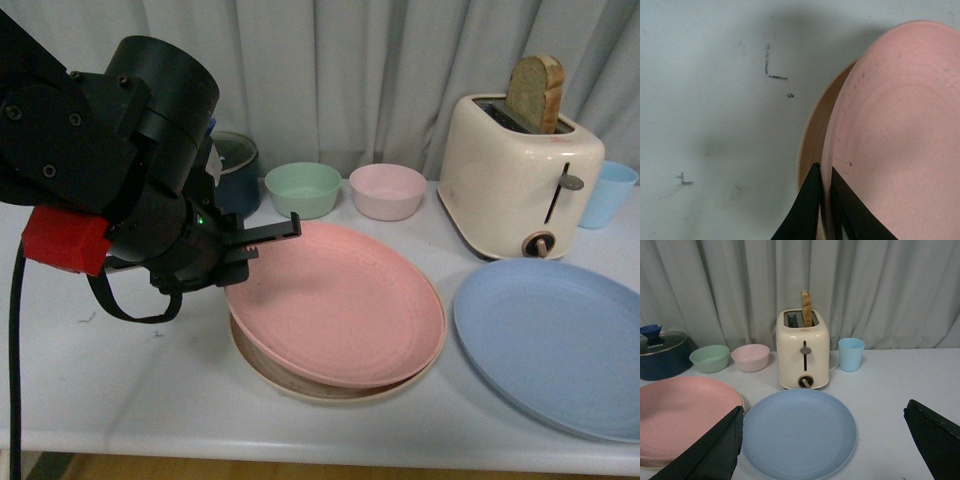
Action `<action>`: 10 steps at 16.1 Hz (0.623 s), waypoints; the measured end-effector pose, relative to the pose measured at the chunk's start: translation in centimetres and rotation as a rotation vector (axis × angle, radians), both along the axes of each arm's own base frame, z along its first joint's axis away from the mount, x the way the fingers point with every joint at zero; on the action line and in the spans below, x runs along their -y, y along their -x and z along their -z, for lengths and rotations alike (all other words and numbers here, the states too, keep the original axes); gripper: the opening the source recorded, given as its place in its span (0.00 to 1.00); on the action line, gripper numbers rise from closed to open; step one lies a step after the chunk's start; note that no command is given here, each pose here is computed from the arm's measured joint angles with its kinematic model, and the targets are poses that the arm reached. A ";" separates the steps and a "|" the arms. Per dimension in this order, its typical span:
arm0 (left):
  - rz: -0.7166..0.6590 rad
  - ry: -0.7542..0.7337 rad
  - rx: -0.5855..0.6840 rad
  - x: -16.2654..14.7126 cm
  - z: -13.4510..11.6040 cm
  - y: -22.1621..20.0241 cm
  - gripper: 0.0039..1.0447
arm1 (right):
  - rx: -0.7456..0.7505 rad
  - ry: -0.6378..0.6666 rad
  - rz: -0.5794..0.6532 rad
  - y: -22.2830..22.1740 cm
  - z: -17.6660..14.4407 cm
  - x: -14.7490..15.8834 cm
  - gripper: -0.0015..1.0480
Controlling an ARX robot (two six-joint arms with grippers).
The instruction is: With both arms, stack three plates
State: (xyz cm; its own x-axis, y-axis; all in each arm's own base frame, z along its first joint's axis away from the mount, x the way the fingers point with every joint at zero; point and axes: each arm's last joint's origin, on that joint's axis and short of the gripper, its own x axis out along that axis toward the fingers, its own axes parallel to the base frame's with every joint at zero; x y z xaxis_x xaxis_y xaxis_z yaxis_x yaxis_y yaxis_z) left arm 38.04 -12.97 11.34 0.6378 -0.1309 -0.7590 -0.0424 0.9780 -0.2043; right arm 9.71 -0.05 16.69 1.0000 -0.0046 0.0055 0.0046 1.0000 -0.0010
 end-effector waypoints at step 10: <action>-0.027 -0.111 0.718 -2.3 -12.5 4.8 0.88 | 0.000 0.000 0.000 0.0 0.0 0.0 0.94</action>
